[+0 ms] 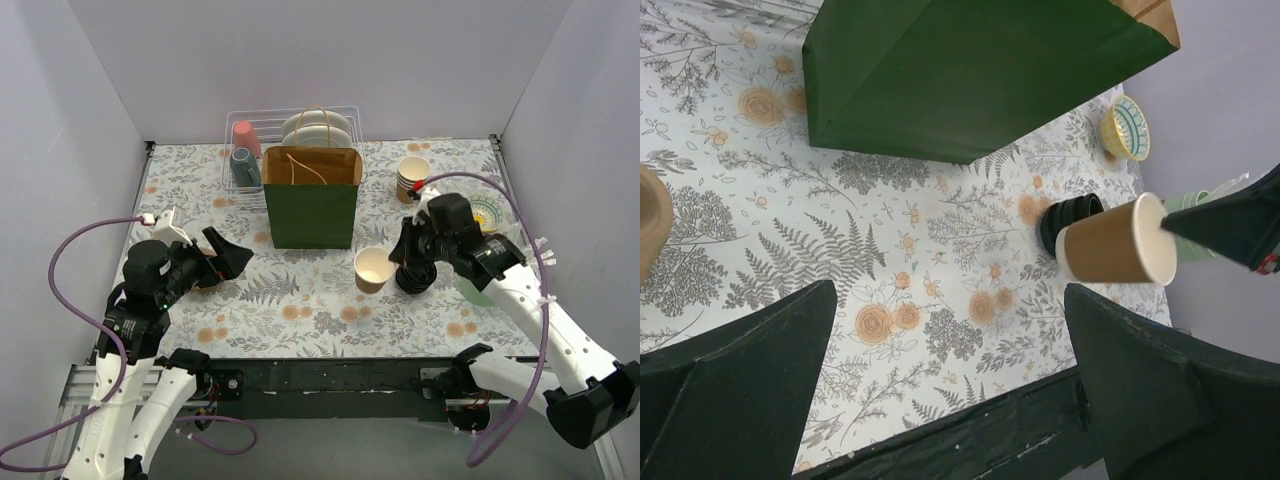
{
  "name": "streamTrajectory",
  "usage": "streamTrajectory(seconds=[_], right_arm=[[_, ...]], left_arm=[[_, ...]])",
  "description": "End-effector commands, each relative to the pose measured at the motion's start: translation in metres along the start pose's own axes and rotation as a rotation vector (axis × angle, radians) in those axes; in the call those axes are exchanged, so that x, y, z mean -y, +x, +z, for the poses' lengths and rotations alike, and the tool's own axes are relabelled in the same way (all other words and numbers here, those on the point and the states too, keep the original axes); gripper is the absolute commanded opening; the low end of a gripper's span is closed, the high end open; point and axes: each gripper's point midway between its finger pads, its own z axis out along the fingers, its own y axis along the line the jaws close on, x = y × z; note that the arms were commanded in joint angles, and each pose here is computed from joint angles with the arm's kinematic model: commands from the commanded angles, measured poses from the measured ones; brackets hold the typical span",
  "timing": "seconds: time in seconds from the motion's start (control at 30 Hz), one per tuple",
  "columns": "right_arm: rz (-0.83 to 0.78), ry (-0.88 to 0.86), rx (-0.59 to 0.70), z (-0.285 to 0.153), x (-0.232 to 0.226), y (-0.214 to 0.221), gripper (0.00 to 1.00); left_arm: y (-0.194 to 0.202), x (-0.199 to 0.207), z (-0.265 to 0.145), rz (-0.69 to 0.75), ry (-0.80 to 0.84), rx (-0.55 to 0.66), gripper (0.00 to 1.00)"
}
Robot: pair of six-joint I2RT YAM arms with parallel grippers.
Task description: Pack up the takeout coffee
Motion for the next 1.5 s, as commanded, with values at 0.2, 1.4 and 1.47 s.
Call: streamTrajectory(seconds=[0.2, 1.4, 1.47], right_arm=[[0.003, -0.083, 0.034, 0.018, -0.071, 0.061, 0.01], [-0.050, 0.160, 0.121, 0.067, -0.045, 0.083, 0.37], [-0.095, 0.182, 0.127, 0.057, -0.039, 0.078, 0.41]], left_arm=[[0.039, 0.008, 0.001, -0.025, 0.132, -0.121, 0.98], [0.047, 0.011, 0.014, -0.027, 0.191, -0.156, 0.98], [0.047, 0.014, 0.017, -0.026, 0.208, -0.159, 0.98]])
